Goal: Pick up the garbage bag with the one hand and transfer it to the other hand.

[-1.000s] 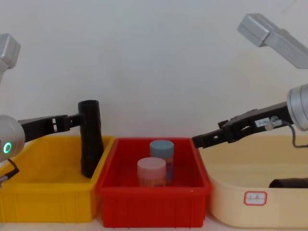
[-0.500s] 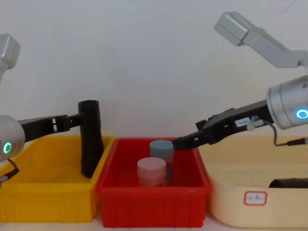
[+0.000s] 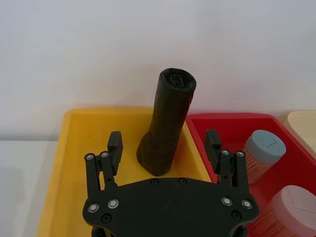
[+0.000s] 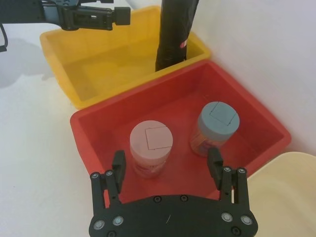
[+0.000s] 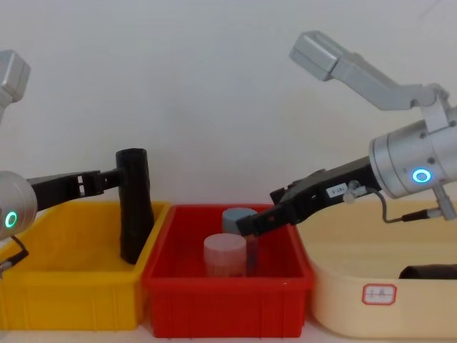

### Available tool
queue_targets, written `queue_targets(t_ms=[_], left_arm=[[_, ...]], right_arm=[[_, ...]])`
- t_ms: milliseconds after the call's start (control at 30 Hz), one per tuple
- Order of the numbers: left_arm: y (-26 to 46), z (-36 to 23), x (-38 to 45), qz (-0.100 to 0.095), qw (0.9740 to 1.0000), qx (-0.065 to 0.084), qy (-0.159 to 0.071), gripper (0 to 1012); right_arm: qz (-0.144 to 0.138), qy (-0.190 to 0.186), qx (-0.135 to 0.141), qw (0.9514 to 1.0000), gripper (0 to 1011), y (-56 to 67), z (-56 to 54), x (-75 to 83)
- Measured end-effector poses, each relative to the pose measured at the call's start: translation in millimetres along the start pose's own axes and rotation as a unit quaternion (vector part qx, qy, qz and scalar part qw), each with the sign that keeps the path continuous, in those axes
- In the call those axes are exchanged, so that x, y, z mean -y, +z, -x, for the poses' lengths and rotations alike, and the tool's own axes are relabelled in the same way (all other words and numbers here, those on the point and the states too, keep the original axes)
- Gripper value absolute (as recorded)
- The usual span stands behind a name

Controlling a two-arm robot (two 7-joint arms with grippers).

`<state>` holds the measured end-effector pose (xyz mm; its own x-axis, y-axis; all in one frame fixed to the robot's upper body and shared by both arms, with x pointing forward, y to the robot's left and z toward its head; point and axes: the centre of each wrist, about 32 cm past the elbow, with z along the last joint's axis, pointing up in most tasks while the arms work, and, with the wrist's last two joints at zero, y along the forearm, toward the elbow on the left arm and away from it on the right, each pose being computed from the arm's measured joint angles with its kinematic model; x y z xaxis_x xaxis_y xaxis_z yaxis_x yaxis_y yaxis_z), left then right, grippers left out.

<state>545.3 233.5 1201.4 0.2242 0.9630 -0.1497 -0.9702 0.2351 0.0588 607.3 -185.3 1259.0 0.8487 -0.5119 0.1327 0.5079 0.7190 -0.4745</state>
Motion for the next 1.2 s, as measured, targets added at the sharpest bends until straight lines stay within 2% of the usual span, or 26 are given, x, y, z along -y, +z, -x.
queue_targets(t_ms=[633, 1200], left_arm=[[0.0, 0.0, 0.0, 0.0, 1.0, 0.0, 0.0, 1002], [0.0, 0.0, 0.0, 0.0, 1.0, 0.0, 0.0, 1002]], right_arm=[[0.019, 0.021, 0.001, 0.9996, 1001, 3.5, -3.0, -22.8], [0.024, 0.034, -0.006, 0.9991, 1002, 4.9, -5.8, -40.7]])
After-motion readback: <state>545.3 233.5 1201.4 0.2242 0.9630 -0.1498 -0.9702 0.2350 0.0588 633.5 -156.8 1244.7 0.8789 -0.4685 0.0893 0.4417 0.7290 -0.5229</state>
